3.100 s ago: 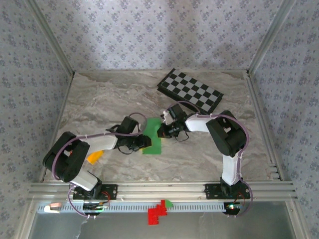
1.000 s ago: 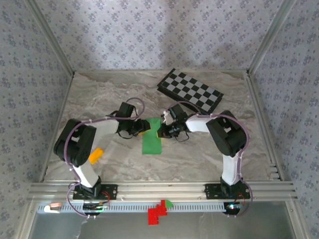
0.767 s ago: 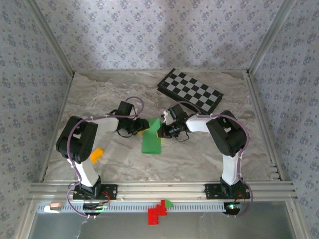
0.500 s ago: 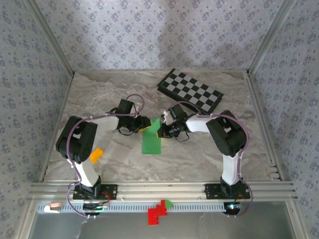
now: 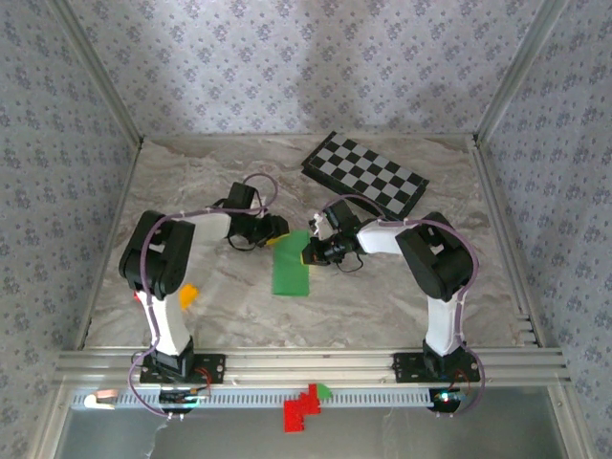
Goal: Fold a paper plane with a square sheet of paper (pick it up from the middle)
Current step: First fold the square sheet of paper in half at the center of the table.
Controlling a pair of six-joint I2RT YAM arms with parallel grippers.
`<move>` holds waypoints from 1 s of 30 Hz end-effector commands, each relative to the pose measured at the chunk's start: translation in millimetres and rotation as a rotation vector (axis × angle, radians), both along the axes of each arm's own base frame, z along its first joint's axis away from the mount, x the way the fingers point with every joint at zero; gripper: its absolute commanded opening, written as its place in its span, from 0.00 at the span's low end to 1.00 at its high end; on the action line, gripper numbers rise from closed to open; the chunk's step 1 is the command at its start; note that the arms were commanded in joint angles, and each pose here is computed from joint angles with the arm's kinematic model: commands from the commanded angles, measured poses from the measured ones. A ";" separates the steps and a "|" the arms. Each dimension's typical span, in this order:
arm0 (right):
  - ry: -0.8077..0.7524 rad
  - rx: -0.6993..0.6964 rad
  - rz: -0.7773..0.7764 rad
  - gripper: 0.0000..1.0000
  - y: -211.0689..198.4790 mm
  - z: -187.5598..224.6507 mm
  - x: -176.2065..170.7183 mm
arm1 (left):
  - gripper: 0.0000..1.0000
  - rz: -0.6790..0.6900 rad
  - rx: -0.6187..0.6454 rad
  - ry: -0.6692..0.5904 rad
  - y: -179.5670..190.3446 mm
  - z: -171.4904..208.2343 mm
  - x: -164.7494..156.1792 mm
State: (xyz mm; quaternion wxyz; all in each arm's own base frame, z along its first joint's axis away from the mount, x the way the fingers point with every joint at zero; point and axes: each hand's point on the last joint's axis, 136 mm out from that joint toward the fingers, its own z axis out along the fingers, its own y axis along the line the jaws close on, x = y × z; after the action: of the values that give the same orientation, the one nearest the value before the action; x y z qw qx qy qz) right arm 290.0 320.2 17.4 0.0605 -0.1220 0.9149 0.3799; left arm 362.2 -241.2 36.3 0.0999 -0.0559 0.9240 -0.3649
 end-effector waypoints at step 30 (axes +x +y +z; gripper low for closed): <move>0.148 -0.287 -0.071 0.00 -62.2 -73.3 -34.6 | 0.49 0.005 -0.013 -0.068 10.0 18.4 20.6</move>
State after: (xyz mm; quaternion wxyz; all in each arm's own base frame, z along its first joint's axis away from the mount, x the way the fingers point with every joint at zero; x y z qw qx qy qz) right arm 289.5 319.5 16.9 0.0676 -0.1242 0.9113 0.3866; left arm 375.6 -241.1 38.9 0.1043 -0.0527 0.9167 -0.3820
